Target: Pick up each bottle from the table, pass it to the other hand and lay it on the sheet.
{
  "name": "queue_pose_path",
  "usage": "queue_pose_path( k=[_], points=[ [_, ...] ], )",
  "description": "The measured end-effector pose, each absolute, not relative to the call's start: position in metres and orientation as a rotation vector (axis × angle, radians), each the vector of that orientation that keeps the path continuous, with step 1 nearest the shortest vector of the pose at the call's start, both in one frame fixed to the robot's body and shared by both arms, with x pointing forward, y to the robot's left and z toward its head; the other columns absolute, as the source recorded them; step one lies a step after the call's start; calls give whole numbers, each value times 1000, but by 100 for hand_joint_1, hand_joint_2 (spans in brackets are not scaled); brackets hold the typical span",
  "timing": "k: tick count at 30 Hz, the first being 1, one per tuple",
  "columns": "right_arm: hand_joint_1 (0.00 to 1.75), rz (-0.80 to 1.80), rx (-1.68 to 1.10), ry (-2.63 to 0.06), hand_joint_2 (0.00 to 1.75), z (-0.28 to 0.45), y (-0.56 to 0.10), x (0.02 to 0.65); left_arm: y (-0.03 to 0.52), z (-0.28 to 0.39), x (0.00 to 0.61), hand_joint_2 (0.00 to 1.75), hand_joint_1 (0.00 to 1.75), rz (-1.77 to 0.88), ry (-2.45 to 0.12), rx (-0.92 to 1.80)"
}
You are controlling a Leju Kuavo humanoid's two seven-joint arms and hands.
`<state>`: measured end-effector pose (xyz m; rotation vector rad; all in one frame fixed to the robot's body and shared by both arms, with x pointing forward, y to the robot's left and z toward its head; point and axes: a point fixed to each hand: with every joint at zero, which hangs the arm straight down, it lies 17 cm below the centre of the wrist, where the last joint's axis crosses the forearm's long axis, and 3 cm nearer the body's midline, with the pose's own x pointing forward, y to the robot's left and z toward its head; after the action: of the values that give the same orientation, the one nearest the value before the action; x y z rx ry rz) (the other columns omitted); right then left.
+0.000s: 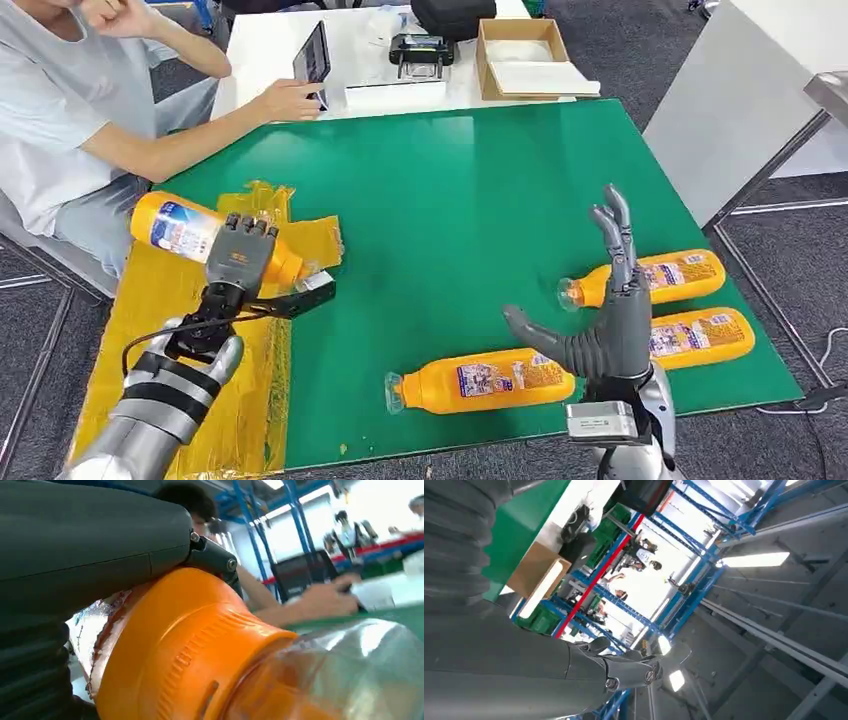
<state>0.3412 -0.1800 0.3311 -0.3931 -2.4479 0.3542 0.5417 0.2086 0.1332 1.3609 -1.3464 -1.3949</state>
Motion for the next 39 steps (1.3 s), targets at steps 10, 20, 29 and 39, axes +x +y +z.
queue_pose_path(
  k=[10,20,29,39],
  points=[
    [0,348,-407,-2441,175,331,-183,343,210,104,544,175,175,-1471,-1244,1306],
    [0,362,-413,-2425,175,327,-181,346,215,67,544,175,175,-1497,-1148,1213],
    [0,363,-413,-2422,175,325,-181,346,216,61,544,175,175,-1505,-1130,1201],
    [0,365,-413,-2419,175,324,-181,347,215,60,545,175,175,-1507,-1125,1198]
  ],
)
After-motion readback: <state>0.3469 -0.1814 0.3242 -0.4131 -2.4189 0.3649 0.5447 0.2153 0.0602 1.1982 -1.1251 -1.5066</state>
